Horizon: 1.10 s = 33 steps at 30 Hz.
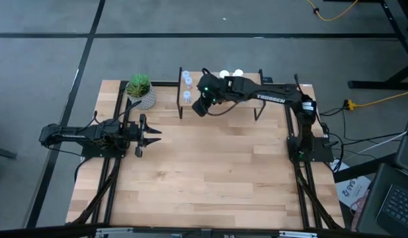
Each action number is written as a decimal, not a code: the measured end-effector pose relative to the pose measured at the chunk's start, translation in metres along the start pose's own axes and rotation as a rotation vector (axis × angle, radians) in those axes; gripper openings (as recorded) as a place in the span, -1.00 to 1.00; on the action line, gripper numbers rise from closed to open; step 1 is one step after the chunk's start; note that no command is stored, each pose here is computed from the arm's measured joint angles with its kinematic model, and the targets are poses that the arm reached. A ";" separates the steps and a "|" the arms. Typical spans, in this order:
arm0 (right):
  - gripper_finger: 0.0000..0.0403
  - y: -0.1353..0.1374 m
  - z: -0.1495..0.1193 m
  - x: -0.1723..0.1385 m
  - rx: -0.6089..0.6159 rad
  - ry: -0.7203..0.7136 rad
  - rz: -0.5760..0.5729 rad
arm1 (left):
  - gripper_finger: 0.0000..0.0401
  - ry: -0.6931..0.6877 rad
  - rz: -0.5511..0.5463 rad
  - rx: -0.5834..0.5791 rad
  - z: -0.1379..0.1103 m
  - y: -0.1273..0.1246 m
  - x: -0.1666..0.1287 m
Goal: Pick and place medicine bottles onto shelf by color
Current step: Put the white pill bottle on the shelf aligned with the other white pill bottles
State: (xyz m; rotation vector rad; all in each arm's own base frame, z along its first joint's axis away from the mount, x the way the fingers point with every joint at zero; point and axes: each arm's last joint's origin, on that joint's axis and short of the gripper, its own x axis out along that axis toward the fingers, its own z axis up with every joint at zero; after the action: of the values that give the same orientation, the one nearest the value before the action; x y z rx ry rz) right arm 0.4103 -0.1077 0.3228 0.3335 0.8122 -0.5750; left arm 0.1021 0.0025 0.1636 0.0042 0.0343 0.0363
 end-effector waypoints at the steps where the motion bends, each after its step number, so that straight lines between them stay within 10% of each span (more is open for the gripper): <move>1: -0.31 -0.003 0.000 0.003 0.015 0.015 -0.007 | -0.39 0.000 0.000 0.000 0.000 0.000 0.000; 33: -0.31 -0.029 0.008 0.009 0.069 0.011 -0.030 | -0.39 0.000 0.000 0.000 0.000 0.000 0.000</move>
State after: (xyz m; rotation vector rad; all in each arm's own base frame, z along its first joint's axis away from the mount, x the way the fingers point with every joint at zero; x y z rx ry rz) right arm 0.4026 -0.1376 0.3198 0.3886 0.8106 -0.6312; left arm 0.1021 0.0025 0.1636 0.0042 0.0340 0.0363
